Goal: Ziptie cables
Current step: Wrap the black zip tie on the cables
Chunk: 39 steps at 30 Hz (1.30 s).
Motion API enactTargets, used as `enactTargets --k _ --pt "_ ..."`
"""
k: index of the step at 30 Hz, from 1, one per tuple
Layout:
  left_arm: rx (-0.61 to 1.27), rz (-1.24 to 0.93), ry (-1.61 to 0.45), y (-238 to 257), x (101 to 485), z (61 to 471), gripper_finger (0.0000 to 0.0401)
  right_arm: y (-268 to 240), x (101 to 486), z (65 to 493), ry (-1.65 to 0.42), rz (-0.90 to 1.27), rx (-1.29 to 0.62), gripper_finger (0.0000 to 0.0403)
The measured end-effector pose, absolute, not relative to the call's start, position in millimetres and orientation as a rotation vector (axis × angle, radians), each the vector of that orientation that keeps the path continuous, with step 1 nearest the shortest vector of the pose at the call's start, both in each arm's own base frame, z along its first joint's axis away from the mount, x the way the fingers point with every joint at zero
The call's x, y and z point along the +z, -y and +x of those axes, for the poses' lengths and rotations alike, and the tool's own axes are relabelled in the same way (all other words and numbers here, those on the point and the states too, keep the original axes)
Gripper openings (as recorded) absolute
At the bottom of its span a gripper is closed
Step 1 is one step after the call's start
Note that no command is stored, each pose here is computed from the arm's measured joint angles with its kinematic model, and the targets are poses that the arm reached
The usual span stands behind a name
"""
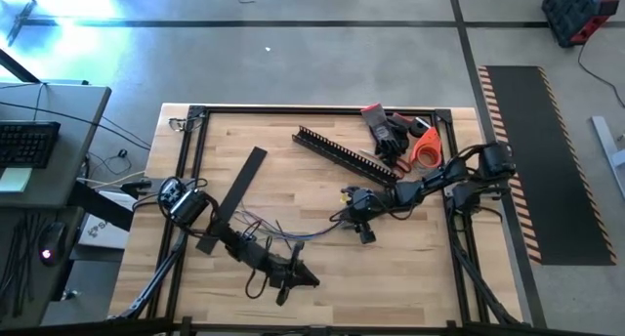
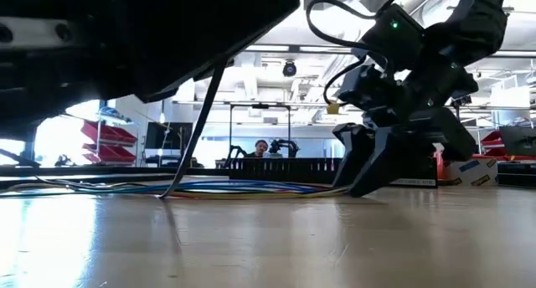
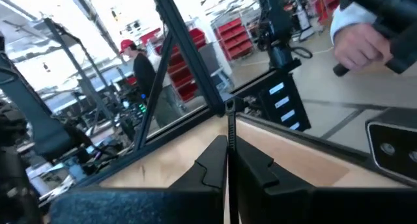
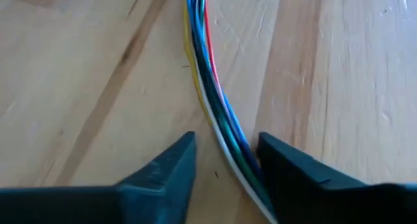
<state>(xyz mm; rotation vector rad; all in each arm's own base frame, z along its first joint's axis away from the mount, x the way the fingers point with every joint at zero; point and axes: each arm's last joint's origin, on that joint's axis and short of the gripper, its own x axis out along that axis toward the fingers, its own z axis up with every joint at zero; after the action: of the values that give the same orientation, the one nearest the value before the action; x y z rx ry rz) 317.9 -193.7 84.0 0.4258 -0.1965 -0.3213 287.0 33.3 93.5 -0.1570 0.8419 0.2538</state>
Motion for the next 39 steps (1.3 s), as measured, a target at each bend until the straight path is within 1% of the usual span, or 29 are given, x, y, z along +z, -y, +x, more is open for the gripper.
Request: enactTargets --k 2,5,6,9,13,18,20,22,24,26,30,31,33,35,37,39 --pt "-0.351 0.41 0.21 191.7 85.6 321.6 0.0 -34.8 90.3 290.0 -0.817 -0.152 0.255 0.01" --pt "-0.389 0.381 0.229 188.1 88.7 327.1 0.0 -37.8 87.2 295.2 -0.758 -0.142 0.247 0.003" --pt "-0.396 0.376 0.233 186.8 89.4 328.7 0.0 -38.1 88.0 297.3 -0.731 -0.126 0.24 0.0016" --pt "-0.402 0.372 0.24 182.4 90.6 333.0 0.0 -37.2 92.5 303.7 -0.643 -0.062 0.16 0.001" --pt "-0.404 0.374 0.24 177.4 90.5 335.6 0.0 -34.8 110.6 313.6 -0.472 -0.053 0.054 0.0003" --pt "-0.407 0.377 0.229 177.6 89.4 335.7 0.0 -32.5 121.3 322.8 -0.416 -0.016 0.003 0.0002" --pt "-0.408 0.379 0.224 177.6 88.9 335.8 0.0 -32.2 121.7 323.9 -0.431 -0.02 -0.013 0.0002" --pt "-0.398 0.378 0.223 177.4 89.1 335.8 0.0 -31.8 118.1 322.6 -0.476 -0.029 -0.021 0.0007" --pt "-0.377 0.376 0.22 176.9 89.3 336.0 0.0 -31.3 116.1 321.6 -0.502 -0.037 -0.026 0.0021" --pt "-0.349 0.369 0.229 176.1 90.8 336.1 0.0 -28.8 115.9 320.0 -0.531 -0.043 -0.032 0.0047" --pt "-0.305 0.324 0.215 175.3 91.6 337.5 0.0 -25.1 126.9 314.7 -0.56 -0.046 -0.022 0.0117" --pt "-0.306 0.305 0.215 175.7 92.2 337.8 0.0 -25.8 132.4 313.0 -0.558 -0.062 0.018 0.0134" --pt "-0.318 0.271 0.21 177.6 92.3 336.7 0.0 -35.5 143.4 308.5 -0.543 -0.09 0.156 0.0164" --pt "-0.332 0.258 0.211 182.3 92.3 334.2 0.0 -51.9 152.5 304.6 -0.505 -0.108 0.3 0.0184" --pt "-0.336 0.257 0.211 187.6 92.3 331.2 0.0 -73.0 156.6 300.6 -0.47 -0.146 0.393 0.0194" --pt "-0.327 0.254 0.207 191.7 92.2 328.8 0.0 -96.3 157.6 296.3 -0.433 -0.181 0.427 0.0195"
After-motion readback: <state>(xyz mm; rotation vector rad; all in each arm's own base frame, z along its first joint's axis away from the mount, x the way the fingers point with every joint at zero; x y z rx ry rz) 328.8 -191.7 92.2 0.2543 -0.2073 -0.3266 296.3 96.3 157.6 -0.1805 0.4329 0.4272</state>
